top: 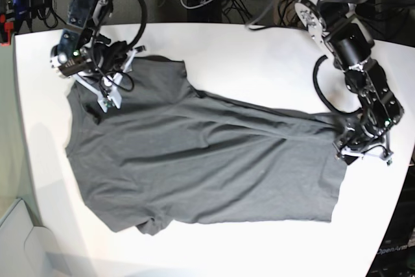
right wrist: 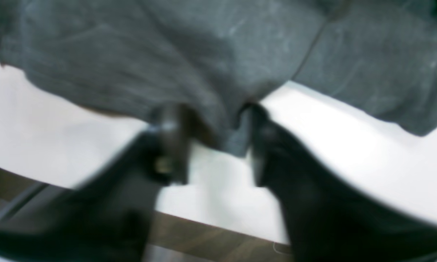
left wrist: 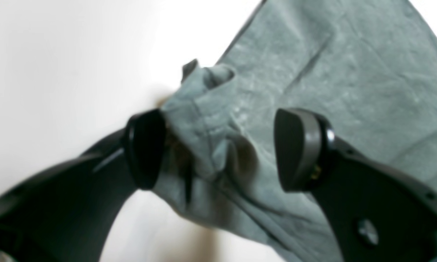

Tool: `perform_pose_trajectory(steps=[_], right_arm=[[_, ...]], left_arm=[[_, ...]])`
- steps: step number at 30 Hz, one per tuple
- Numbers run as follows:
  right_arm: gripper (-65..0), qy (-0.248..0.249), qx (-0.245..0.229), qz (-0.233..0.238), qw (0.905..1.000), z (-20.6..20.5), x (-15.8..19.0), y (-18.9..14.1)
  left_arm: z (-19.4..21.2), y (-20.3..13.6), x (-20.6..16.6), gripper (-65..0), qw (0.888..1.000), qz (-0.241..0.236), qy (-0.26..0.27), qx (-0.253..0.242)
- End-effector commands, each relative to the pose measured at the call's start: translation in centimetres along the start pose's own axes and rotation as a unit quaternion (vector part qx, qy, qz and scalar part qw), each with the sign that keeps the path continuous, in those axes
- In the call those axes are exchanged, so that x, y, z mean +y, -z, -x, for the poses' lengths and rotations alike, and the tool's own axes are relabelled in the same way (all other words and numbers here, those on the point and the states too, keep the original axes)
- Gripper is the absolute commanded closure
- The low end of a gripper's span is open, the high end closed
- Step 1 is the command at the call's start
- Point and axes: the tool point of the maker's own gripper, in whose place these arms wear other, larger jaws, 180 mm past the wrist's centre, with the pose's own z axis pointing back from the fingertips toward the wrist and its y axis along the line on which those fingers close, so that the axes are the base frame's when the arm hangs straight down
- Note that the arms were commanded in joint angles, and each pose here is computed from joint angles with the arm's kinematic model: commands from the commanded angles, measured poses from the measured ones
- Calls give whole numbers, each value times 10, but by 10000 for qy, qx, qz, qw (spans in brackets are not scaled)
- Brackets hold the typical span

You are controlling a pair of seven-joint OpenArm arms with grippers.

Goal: Layout the t-shirt on the table in an organized manner, then fold the t-shirt properly
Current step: 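Open the right gripper and move it along the shirt side toward the hem, then grasp the hem corners of the shirt with both grippers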

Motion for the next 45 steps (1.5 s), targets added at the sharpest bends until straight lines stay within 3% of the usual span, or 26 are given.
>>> perform_pose_trajectory(steps=[1, 3, 7, 13, 17, 32, 39, 45], right_arm=[[-110, 0, -38, -14, 10000, -3, 2, -1], [0, -104, -71, -41, 9999, -8, 6, -1], [0, -152, -161, 18, 9998, -16, 2, -4], [0, -348, -1147, 626, 9908, -83, -23, -52], [0, -423, -1585, 786, 9833, -125, -36, -69], [0, -451, -1889, 363, 9803, -212, -55, -55], [0, -457, -2080, 403, 9762, -227, -64, -61], [0, -419, -1882, 215, 9810, -219, -59, -44]], left_arm=[[-25, -4, -4, -457, 9995, 55, 13, -323], [-25, -4, -5, -457, 9995, 61, 10, -319], [-24, -4, -6, -457, 9995, 78, -3, -310], [-24, -4, -5, -457, 9996, 83, -10, -283], [-19, -6, 0, -457, 9996, 35, 15, -263], [-23, -6, -1, -457, 9995, 47, 11, -321], [-28, -6, -5, -460, 9993, 82, 14, -372], [-30, -6, -7, -463, 9992, 97, 16, -391]])
